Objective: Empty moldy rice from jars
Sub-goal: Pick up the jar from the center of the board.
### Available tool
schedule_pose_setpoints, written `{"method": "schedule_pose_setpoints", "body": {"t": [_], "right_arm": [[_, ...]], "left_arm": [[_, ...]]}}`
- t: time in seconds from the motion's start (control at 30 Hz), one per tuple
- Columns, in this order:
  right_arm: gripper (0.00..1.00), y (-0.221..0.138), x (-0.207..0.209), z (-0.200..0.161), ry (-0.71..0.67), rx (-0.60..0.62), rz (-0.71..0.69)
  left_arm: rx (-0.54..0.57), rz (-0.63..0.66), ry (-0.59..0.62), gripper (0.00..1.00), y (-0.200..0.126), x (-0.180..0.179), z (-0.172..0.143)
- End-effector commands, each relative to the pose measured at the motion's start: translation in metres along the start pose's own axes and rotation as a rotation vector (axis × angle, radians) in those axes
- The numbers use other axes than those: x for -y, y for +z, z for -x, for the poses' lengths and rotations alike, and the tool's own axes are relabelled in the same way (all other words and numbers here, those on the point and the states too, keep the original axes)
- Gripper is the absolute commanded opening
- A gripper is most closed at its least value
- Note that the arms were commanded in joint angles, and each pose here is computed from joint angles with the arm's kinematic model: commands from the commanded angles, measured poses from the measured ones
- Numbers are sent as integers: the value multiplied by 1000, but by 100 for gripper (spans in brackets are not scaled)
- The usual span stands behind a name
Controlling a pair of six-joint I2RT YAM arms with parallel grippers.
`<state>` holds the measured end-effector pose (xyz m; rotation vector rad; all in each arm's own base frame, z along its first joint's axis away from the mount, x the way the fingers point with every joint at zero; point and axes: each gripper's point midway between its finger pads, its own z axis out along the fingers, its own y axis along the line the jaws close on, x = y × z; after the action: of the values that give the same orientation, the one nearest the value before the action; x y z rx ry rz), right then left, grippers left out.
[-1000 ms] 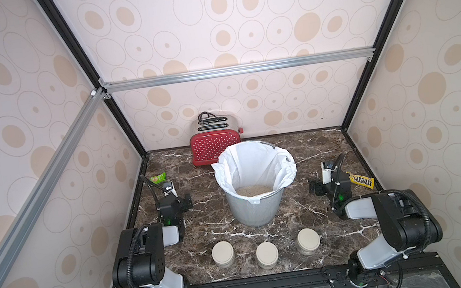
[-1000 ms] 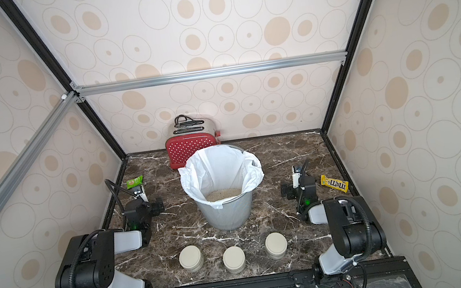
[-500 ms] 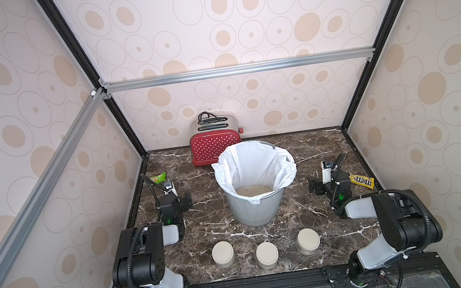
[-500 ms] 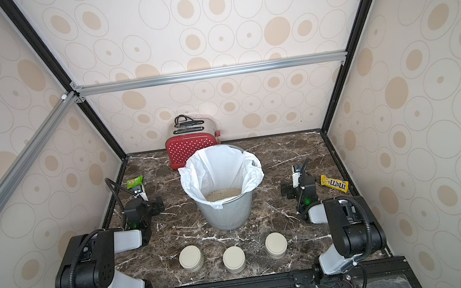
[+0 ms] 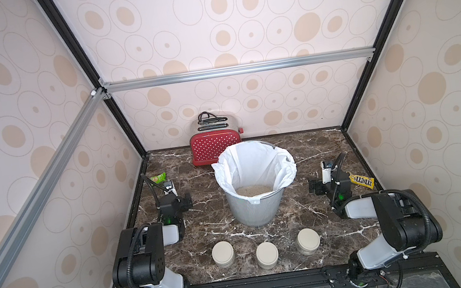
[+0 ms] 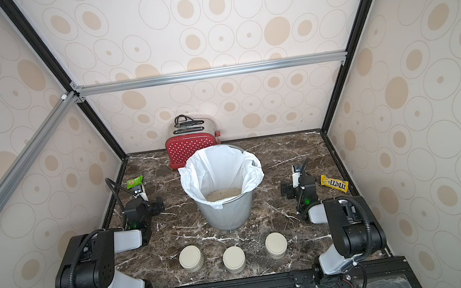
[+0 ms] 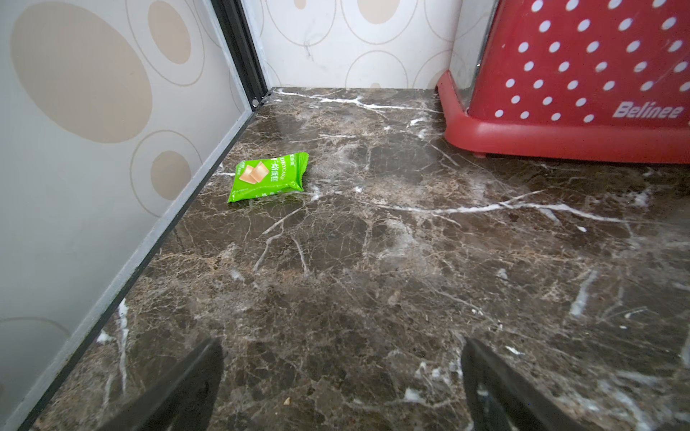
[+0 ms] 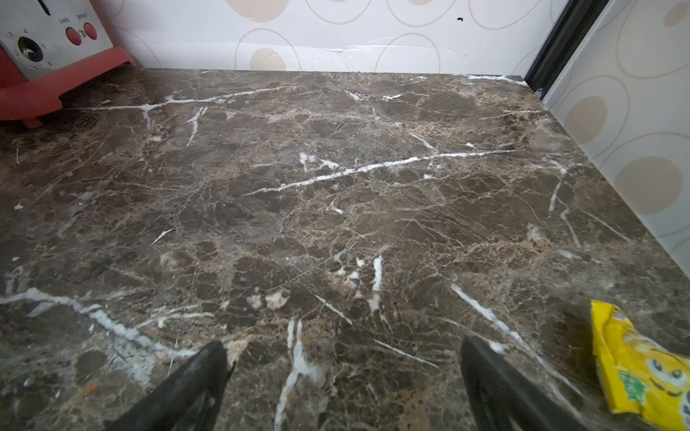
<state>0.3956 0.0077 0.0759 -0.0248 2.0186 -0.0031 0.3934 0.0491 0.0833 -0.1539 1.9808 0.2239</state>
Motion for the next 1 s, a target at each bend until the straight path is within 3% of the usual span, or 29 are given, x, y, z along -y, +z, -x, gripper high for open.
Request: {"method": "schedule_pose_setpoints", "body": {"t": [0.0, 0.5, 0.57, 0.67, 0.77, 0.97], "right_arm": [[100, -1, 0, 8, 1, 22, 6], [100, -5, -2, 15, -15, 49, 6], [100, -11, -4, 24, -23, -7, -6], [100, -29, -3, 37, 9, -90, -27], [100, -51, -3, 45, 57, -115, -31], [100, -92, -13, 39, 6, -326, -71]], "left_arm": [[36, -1, 16, 99, 1, 1, 14], [53, 3, 8, 99, -2, 0, 16], [50, 38, -8, 99, -7, -7, 27], [-41, 63, -28, 99, -21, -15, 47], [-32, -3, -44, 99, -41, -7, 72], [-77, -176, -20, 99, -86, 14, 108]]}}
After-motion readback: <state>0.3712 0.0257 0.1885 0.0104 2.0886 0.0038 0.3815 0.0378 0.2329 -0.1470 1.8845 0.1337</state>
